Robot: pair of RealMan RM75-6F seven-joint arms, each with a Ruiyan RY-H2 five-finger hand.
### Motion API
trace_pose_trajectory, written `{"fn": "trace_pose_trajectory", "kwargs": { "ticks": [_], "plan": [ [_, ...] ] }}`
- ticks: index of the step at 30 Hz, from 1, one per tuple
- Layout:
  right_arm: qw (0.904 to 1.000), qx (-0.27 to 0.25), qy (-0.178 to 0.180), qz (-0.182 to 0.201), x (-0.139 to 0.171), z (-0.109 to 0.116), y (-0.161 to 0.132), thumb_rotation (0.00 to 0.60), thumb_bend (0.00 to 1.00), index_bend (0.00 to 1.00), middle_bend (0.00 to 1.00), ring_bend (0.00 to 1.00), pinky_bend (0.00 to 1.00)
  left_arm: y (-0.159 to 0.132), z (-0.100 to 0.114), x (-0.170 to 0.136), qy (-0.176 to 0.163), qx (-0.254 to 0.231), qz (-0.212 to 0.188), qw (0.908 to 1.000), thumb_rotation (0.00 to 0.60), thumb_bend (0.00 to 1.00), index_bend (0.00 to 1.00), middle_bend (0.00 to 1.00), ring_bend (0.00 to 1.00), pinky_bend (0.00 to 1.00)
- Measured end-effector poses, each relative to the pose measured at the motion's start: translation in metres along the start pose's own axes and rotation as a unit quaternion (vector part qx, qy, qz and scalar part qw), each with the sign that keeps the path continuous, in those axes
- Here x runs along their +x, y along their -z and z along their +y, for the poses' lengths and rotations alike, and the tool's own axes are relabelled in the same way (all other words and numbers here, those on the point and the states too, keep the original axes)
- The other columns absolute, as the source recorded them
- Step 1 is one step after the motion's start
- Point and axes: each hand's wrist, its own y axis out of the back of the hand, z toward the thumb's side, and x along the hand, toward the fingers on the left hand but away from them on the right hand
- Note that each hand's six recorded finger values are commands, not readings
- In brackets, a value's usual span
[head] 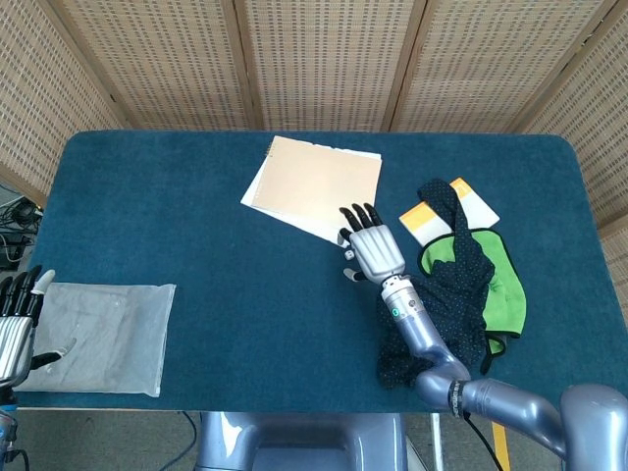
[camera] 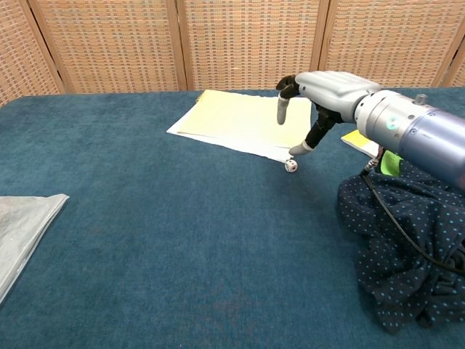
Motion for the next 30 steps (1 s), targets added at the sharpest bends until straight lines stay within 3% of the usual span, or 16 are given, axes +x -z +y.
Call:
{"fn": "trace_pose_trajectory", "kwargs": {
  "ticks": [17, 30],
  "plan": [
    [0.9986, 0.012, -0.047, -0.018, -0.019, -0.040, 0.011, 0.600, 0.38, 0.48, 0.18, 0.00, 0.07, 0.000, -0.003, 0.002, 0.004, 0.001, 0.002, 1.0000, 0.600, 0.02, 0.00, 0.00, 0.00, 0.00],
    [0.9968, 0.042, -0.061, -0.029, -0.037, -0.052, 0.021, 0.600, 0.41, 0.50, 0.18, 0.00, 0.07, 0.008, -0.007, 0.005, 0.012, 0.001, 0.015, 0.9998, 0.600, 0.02, 0.00, 0.00, 0.00, 0.00]
  ]
}}
